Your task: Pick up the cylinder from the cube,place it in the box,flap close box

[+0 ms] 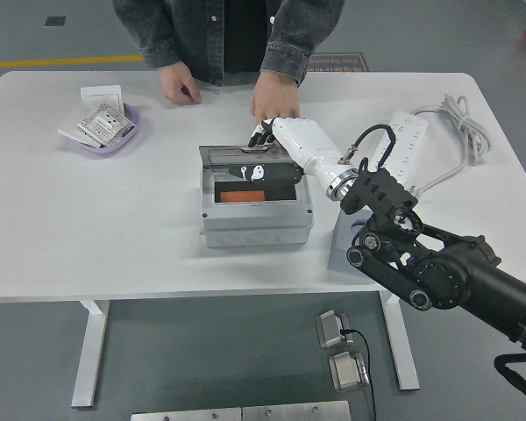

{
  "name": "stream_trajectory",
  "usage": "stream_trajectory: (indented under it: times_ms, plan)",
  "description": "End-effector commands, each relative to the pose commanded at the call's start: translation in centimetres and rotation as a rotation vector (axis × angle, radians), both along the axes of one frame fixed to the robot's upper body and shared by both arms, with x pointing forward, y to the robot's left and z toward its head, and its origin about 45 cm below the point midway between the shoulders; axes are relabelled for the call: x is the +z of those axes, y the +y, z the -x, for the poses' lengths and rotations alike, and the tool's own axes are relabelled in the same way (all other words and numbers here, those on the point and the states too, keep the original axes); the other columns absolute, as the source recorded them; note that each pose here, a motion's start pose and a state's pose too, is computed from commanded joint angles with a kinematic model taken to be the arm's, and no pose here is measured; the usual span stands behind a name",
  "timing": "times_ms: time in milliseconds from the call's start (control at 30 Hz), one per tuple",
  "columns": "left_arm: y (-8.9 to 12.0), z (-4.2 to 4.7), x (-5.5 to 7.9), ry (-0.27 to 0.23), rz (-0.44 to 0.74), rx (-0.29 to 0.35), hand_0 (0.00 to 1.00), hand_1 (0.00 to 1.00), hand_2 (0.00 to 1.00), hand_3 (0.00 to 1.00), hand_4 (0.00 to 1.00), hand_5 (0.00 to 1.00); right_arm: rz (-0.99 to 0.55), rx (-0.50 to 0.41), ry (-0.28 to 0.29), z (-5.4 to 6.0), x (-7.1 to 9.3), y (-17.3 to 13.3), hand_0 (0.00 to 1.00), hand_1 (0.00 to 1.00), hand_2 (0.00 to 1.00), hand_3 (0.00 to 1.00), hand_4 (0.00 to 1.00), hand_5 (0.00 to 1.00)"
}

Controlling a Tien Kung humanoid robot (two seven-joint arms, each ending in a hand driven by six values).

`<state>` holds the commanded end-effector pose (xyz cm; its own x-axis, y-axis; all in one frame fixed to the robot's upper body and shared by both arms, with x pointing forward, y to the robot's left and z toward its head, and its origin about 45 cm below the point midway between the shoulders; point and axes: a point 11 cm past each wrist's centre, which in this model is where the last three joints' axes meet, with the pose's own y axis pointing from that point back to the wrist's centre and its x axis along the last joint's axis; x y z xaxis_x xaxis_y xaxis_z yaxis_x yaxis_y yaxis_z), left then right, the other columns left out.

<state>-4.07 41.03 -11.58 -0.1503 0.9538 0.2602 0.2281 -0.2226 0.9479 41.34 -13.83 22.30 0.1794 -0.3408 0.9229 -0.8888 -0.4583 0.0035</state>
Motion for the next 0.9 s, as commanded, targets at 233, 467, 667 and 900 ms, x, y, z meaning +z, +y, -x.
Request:
stream_trajectory:
  times_ms: [233, 467, 667, 900]
  plan:
    - [-0.1, 0.04, 0.0, 0.001, 0.001, 0.000, 0.636, 0.655, 0.465, 0.615, 0.679, 0.410, -0.002, 0.006, -0.008, 0.7, 0.1, -0.3, 0.391, 0.532, 0.610, 0.563, 0.972, 0.757]
    - [-0.2, 0.07, 0.0, 0.000, 0.002, 0.000, 0.636, 0.655, 0.465, 0.614, 0.679, 0.409, -0.011, 0.006, 0.007, 1.5, -0.6, -0.5, 0.385, 0.529, 0.614, 0.563, 0.964, 0.751]
    - [-0.3, 0.05, -0.1, -0.001, 0.005, 0.001, 0.636, 0.655, 0.465, 0.614, 0.679, 0.408, -0.018, 0.003, 0.025, 1.9, -1.3, -0.7, 0.375, 0.518, 0.614, 0.563, 0.942, 0.734]
    - [-0.3, 0.00, -0.1, -0.003, 0.005, 0.001, 0.636, 0.655, 0.465, 0.614, 0.678, 0.407, -0.028, -0.020, 0.020, 1.8, -1.1, -1.6, 0.359, 0.511, 0.615, 0.561, 0.930, 0.724]
